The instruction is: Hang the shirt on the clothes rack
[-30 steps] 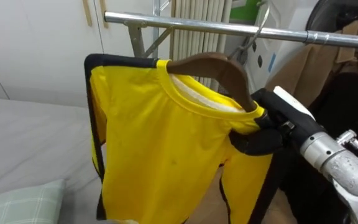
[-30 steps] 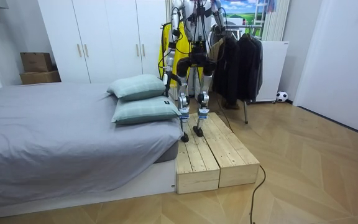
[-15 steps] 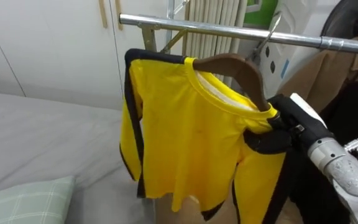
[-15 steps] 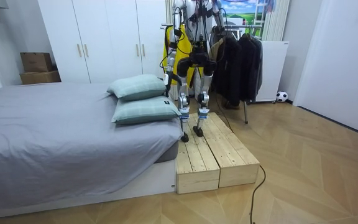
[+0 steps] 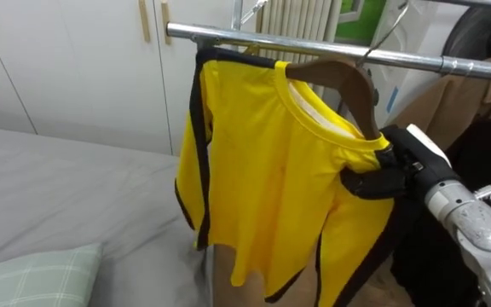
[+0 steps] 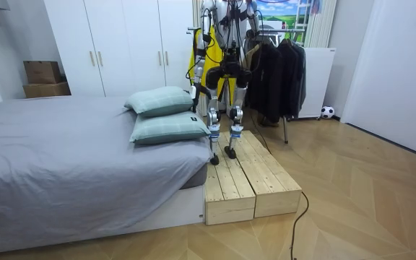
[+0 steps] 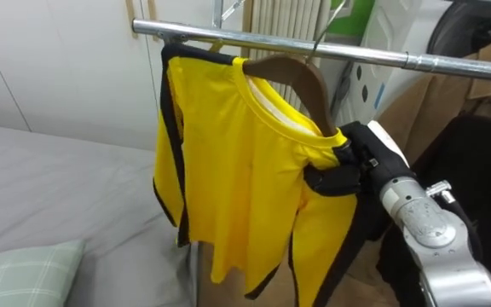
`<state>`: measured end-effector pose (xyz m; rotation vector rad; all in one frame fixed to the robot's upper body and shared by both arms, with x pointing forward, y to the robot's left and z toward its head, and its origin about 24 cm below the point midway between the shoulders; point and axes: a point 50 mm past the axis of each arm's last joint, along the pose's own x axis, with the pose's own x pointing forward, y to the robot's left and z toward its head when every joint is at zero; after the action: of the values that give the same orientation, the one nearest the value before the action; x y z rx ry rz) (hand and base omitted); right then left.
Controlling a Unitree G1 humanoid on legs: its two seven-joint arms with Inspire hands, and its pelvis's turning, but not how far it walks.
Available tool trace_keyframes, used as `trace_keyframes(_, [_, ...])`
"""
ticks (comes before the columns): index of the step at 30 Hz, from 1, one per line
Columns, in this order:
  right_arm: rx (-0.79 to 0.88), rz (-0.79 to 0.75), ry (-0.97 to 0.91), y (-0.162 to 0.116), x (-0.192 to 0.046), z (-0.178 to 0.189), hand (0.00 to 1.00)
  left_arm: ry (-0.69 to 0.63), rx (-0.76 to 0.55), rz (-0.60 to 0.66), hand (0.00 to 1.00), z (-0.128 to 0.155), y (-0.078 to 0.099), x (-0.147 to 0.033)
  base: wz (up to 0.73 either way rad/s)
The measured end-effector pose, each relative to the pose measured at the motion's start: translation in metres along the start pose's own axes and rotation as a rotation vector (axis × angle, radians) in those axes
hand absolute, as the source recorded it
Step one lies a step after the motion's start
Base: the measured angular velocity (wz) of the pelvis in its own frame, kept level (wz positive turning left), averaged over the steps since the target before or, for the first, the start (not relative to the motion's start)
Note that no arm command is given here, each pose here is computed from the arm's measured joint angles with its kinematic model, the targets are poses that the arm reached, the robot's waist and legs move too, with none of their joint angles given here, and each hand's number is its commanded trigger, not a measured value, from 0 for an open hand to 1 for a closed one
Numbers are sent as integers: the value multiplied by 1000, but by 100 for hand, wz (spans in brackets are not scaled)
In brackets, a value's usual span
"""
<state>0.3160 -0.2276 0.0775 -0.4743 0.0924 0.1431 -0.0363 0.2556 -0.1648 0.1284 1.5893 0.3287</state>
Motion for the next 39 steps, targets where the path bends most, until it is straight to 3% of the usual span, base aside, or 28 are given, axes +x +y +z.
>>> trace_keyframes(10, [2,-1,3,-2,0,-1,100,3,1,-2,0,-2,1,0,0])
trace_keyframes(18, [131,34,38,-5,10,-7,100,0,4,4,0,-1,3,0,0])
trace_keyframes(30, [290,133,136,-5,8,-35,100,-9,35,19,0,1,8,0,3])
trace_keyframes(39, [311,239,257,-7,3,-58,100,-16,35,8,0,6,12,0,0])
